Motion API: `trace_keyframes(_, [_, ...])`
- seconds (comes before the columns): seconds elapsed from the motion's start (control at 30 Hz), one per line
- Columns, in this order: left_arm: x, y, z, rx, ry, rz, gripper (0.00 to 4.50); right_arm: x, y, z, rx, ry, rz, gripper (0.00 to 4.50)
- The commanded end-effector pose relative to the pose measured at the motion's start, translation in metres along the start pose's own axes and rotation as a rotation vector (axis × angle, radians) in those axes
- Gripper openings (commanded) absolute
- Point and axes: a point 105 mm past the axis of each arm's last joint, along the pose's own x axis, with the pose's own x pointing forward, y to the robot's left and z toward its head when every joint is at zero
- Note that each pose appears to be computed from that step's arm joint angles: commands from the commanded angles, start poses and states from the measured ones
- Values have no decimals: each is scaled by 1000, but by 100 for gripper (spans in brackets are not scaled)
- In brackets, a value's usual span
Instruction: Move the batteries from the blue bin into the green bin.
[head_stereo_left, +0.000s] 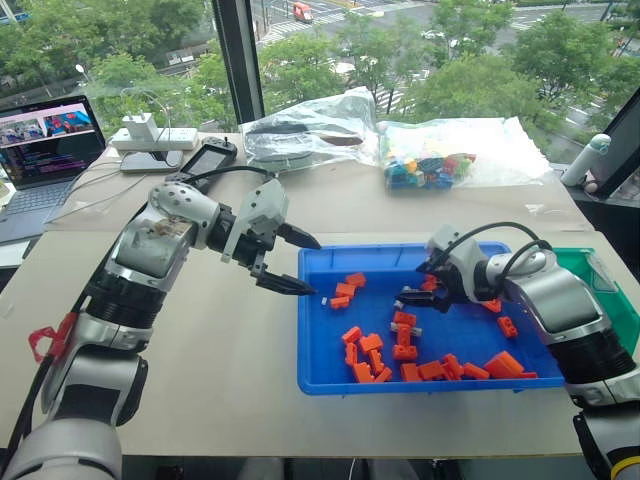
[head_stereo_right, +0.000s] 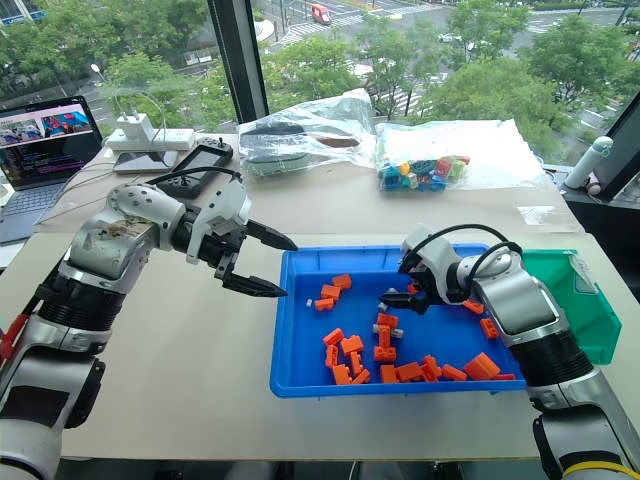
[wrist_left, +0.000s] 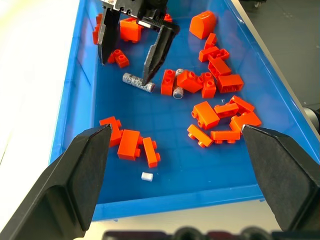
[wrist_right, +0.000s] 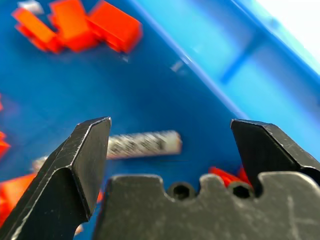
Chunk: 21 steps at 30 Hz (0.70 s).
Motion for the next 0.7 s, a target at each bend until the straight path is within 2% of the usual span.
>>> trace_keyframes(0.03, [-7,0,8,46,-6,22,450,3,5,5,-25,-12,15,445])
trace_keyframes(0.27, [-6,1,8,45,-5,27,450,5,11,6,-17,-17,34,445])
trace_keyframes(0.57, [-5,1,10,50,-16,23,450,4,22,-15,-3,71,79,445])
trace_keyframes(0.67, [-4,1,11,52,-17,22,450,5,23,-14,10,66,78,381])
trace_keyframes(0.7, [-4,1,11,53,-19,22,450,5,23,-14,12,68,78,344])
